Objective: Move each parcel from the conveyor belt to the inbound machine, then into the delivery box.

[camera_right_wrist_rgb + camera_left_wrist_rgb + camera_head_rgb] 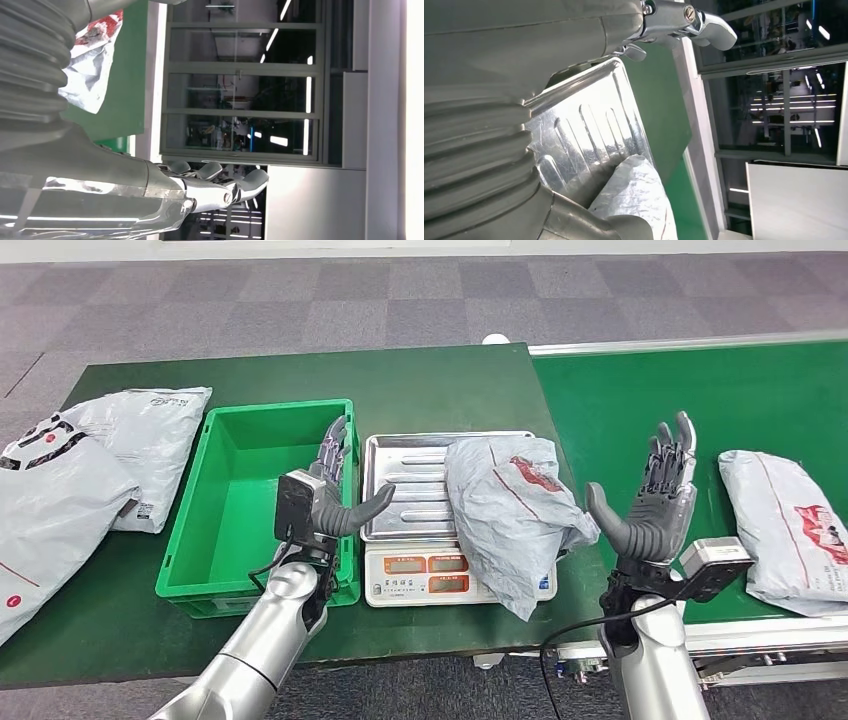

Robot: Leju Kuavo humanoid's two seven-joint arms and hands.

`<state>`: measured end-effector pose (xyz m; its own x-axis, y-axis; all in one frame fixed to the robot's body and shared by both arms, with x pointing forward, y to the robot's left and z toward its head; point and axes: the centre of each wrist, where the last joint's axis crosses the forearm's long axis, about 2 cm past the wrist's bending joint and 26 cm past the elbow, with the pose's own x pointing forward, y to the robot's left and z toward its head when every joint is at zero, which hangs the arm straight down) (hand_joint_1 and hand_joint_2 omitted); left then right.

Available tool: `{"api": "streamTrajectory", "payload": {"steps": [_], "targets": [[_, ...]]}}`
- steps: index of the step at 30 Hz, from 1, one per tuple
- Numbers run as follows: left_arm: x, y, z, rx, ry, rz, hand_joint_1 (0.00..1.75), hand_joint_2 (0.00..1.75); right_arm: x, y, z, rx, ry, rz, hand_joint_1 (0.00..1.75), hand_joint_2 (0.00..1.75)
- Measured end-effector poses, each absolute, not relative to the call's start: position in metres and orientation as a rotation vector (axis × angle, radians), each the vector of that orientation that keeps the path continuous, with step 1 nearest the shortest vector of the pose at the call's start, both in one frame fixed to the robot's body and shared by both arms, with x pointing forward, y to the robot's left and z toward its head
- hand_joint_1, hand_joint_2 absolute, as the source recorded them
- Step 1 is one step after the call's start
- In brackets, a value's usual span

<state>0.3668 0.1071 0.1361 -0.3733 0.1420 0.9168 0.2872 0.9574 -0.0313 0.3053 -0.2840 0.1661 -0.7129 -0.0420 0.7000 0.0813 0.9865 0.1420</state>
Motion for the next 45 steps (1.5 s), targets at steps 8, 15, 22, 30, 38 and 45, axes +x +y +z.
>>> {"api": "streamTrajectory", "payload": {"steps": [8,15,22,30,38,45], "targets": [[0.370,0.103,0.137,-0.285,-1.937,-0.245,0.00,1.75,0.305,-0.283,0.170,-0.118,-2.405,-0.178,0.00,1.75],[0.378,0.077,0.154,-0.127,-1.917,-0.522,0.00,1.75,0.301,-0.268,0.187,-0.230,-2.504,-0.051,0.00,1.75],[0.373,0.056,0.153,-0.175,-1.753,-0.690,0.00,1.75,0.304,-0.257,0.198,-0.176,-2.527,-0.023,0.00,1.75],[0.366,0.042,0.153,-0.225,-1.686,-0.763,0.00,1.75,0.310,-0.252,0.204,-0.148,-2.541,-0.008,0.00,1.75],[0.365,0.040,0.152,-0.220,-1.681,-0.796,0.00,1.75,0.312,-0.252,0.205,-0.147,-2.545,-0.007,0.00,1.75],[0.364,0.037,0.154,-0.230,-1.660,-0.791,0.00,1.75,0.314,-0.251,0.207,-0.117,-2.545,0.004,0.00,1.75]]}}
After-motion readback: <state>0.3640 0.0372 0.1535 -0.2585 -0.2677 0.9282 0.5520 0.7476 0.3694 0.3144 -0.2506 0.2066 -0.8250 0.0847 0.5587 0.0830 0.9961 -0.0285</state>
